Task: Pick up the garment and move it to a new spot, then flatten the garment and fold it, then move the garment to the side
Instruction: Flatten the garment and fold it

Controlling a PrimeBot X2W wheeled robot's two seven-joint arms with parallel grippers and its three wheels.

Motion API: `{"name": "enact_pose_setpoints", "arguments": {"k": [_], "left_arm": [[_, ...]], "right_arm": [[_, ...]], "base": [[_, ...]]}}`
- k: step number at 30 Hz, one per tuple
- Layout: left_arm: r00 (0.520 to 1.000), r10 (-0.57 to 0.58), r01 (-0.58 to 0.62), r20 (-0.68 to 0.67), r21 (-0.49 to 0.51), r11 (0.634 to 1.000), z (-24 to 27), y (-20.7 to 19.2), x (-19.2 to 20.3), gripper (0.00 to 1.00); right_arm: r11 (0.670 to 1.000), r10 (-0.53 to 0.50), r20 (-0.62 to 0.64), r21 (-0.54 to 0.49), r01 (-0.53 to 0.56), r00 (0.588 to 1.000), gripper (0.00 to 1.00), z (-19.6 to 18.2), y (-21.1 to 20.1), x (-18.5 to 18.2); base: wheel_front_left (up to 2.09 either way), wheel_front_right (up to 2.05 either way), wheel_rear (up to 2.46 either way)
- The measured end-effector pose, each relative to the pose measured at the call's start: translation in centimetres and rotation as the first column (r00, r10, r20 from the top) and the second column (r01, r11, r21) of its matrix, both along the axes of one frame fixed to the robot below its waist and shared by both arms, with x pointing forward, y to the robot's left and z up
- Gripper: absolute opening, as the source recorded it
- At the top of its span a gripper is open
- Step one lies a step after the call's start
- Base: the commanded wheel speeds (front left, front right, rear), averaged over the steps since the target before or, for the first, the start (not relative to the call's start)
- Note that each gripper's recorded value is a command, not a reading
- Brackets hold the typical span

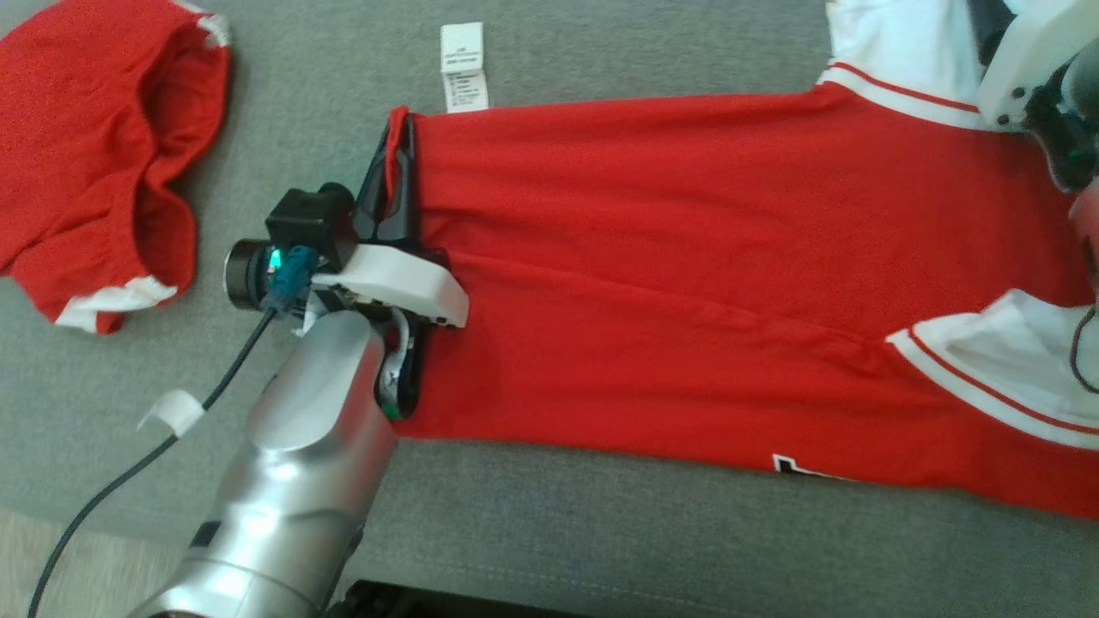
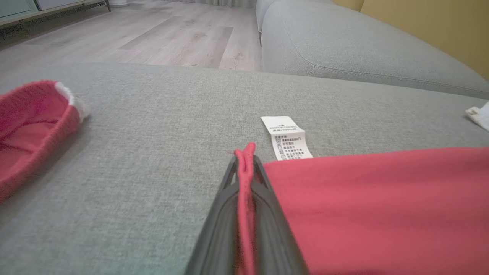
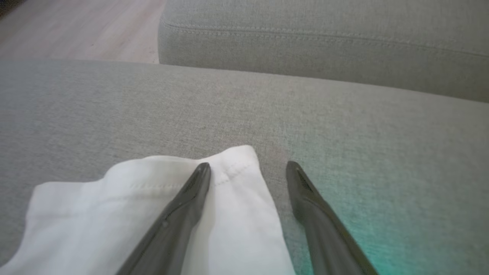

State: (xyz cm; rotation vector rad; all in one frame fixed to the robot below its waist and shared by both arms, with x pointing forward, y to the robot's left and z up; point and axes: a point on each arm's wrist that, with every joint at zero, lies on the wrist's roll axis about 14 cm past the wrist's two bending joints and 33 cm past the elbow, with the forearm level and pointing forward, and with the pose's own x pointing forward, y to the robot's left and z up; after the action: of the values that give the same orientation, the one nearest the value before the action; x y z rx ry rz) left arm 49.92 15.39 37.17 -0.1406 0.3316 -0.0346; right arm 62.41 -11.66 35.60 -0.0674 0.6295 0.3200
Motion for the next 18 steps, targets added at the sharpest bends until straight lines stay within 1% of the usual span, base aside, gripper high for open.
{"name": "enact_pose_setpoints", "arguments": {"k": [3,4,5,6,9,12,15,18], "left_arm": [[1.000,0.009,-0.008,-0.008,0.005,1.000,-0.3,0.1,-0.2,0.00],[1.000,0.010,-0.010,-0.009,0.004,1.000,-0.4,0.2,-0.2,0.00],[1.000,0.011,-0.011,-0.010,0.002,1.000,-0.4,0.1,-0.1,0.00],[1.000,0.012,-0.012,-0.011,0.003,1.000,-0.4,0.1,-0.1,0.00],[1.000,0.011,-0.011,-0.013,0.004,1.000,-0.5,0.0,0.0,0.00],[1.000,0.006,-0.006,-0.009,0.008,1.000,-0.5,-0.2,0.4,0.00],[1.000,0.001,-0.001,0.019,0.017,1.000,0.3,-0.4,1.3,0.00],[0.998,-0.011,0.009,0.069,0.034,0.999,1.8,-0.7,2.4,0.00]], "right_arm": [[1.000,0.013,-0.020,-0.003,-0.013,1.000,1.00,-0.4,0.8,0.7],[1.000,0.018,-0.019,-0.007,-0.018,1.000,0.83,-0.4,0.9,0.9],[1.000,0.025,-0.017,-0.013,-0.025,1.000,0.24,-0.3,1.0,1.0],[0.999,0.029,-0.018,-0.017,-0.029,0.999,0.00,-0.4,1.0,0.9],[1.000,0.023,-0.005,-0.018,-0.024,1.000,0.00,-0.2,0.7,0.8],[1.000,-0.004,0.046,-0.012,0.004,0.999,0.00,0.2,-0.5,1.0],[0.999,-0.054,0.134,0.013,0.053,0.990,0.00,1.5,-2.2,1.5],[0.994,-0.104,0.255,0.058,0.092,0.961,0.00,4.0,-3.6,2.1]], "base": [[0.00,0.00,0.00],[0.00,0.00,0.00],[0.00,0.00,0.00],[0.00,0.00,0.00],[0.00,0.00,0.00],[0.00,0.00,0.00],[0.00,0.00,0.00],[0.00,0.00,0.00]]}}
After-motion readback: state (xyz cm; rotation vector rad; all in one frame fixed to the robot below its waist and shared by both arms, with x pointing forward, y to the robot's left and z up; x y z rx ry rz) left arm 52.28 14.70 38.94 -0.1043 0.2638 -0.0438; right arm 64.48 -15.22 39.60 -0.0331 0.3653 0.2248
